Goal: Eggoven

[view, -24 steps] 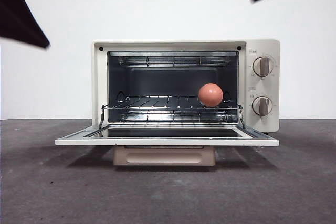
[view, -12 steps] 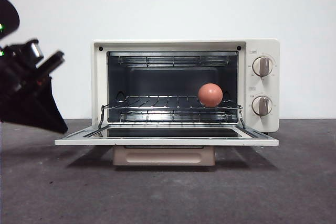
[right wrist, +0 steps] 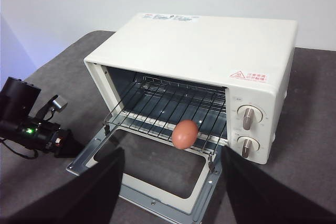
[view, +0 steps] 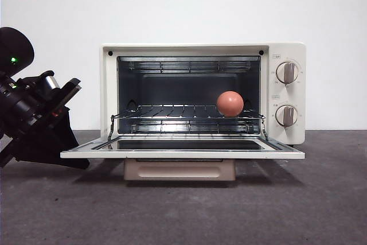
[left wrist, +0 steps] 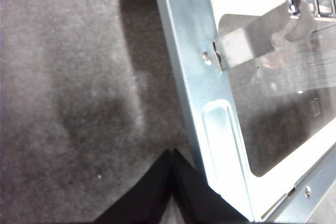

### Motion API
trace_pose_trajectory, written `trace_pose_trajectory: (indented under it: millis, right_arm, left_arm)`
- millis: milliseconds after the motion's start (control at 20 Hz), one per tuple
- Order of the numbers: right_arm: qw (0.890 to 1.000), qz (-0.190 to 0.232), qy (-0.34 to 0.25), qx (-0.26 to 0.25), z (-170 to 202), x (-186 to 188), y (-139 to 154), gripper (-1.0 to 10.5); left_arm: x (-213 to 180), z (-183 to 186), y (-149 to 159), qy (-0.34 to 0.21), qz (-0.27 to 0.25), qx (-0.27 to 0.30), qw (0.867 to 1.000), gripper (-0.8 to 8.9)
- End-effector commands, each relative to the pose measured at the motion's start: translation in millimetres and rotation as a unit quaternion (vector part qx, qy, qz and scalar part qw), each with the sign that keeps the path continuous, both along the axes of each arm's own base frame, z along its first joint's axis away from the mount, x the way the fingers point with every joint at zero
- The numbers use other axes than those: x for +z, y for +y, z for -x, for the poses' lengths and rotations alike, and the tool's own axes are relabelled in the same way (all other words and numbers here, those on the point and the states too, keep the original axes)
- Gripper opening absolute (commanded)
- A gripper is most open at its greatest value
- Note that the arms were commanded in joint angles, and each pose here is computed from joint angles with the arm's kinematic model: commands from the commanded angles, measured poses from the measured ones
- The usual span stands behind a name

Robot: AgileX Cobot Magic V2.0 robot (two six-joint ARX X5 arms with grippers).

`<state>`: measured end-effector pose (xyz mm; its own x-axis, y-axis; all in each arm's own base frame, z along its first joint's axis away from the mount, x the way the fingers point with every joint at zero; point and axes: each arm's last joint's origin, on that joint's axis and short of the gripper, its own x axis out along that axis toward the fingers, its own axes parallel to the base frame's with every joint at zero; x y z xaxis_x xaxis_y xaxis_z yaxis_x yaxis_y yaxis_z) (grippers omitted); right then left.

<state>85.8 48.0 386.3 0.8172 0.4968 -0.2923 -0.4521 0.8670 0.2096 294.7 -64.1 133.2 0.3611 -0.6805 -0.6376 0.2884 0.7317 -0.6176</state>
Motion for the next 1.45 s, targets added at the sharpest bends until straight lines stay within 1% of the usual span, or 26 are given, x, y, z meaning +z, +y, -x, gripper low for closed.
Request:
trace_pose_trajectory:
  millis: [50,200,400,550,700,800,850,1200,1350,1450]
  right_arm:
    - [1.000,-0.003,-0.010,-0.003,1,6,0,3.0]
    - [1.000,-0.002,-0.011,-0.008,0,6,0,3.0]
    - [1.000,-0.002,-0.010,-0.008,0,6,0,3.0]
    - [1.000,-0.003,-0.009,-0.008,0,6,0,3.0]
    - [1.000,0.000,-0.003,-0.008,1,5,0,3.0]
    - [1.000,0.005,0.005,-0.008,1,3,-1,3.0]
    - [1.000,0.007,0.008,-0.008,1,2,-1,3.0]
    - [1.000,0.010,0.015,-0.007,2,1,-1,3.0]
    - [1.000,0.013,0.020,-0.006,2,0,-1,3.0]
    - [0.999,0.016,0.028,-0.002,1,-2,0,3.0]
  left_arm:
    - [0,-3,-2,0.001,0.045,-0.028,0.999,0.06]
    - [5,-6,2,-0.001,0.102,-0.038,0.994,0.06]
    - [16,-17,10,-0.023,0.156,-0.014,0.987,0.06]
    - [29,-27,13,-0.062,0.193,0.010,0.979,0.06]
    - [47,-34,13,-0.114,0.233,0.024,0.966,0.06]
    - [55,-36,13,-0.129,0.253,0.032,0.958,0.06]
    - [57,-37,13,-0.132,0.259,0.033,0.956,0.07]
    - [75,-28,11,-0.144,0.257,0.024,0.955,0.07]
    - [92,-17,9,-0.161,0.240,0.016,0.957,0.07]
    - [104,-6,8,-0.174,0.216,0.018,0.961,0.07]
